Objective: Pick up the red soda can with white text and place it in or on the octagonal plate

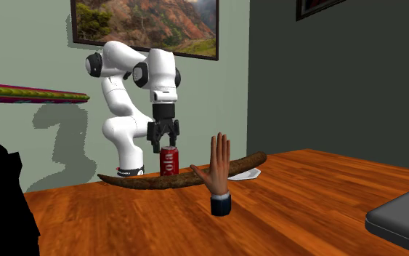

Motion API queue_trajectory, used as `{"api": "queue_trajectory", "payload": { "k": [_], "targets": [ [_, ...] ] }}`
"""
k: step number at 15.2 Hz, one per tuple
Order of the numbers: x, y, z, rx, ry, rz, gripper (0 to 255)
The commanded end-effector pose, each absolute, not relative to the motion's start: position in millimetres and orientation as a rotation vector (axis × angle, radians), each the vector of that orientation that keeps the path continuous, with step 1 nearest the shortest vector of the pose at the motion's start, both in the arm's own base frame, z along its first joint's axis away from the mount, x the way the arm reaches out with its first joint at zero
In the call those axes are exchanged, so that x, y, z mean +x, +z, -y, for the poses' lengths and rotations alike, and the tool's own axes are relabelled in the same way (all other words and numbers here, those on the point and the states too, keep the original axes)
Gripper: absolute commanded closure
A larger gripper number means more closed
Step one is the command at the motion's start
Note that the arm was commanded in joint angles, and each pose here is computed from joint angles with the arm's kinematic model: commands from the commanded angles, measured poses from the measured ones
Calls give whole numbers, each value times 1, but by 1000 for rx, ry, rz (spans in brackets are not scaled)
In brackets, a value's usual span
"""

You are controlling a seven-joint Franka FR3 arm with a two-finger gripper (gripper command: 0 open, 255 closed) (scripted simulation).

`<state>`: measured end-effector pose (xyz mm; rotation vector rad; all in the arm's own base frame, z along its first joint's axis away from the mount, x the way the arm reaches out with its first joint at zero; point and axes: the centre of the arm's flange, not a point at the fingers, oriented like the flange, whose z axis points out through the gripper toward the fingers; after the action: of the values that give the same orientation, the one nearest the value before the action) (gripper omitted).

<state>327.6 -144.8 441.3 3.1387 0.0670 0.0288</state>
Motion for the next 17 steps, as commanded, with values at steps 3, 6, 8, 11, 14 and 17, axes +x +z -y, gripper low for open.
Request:
{"api": "queue_trajectory", "payload": {
  "k": [3,6,8,11,14,17],
  "targets": [
    [328,427,145,3138,30,-67,0],
    [328,427,146,3138,30,-67,0],
    [328,427,146,3138,30,-67,0],
    [328,427,145,3138,30,-67,255],
    [328,427,146,3138,30,-67,255],
    [328,427,145,3138,30,-67,255]
  ]
}}
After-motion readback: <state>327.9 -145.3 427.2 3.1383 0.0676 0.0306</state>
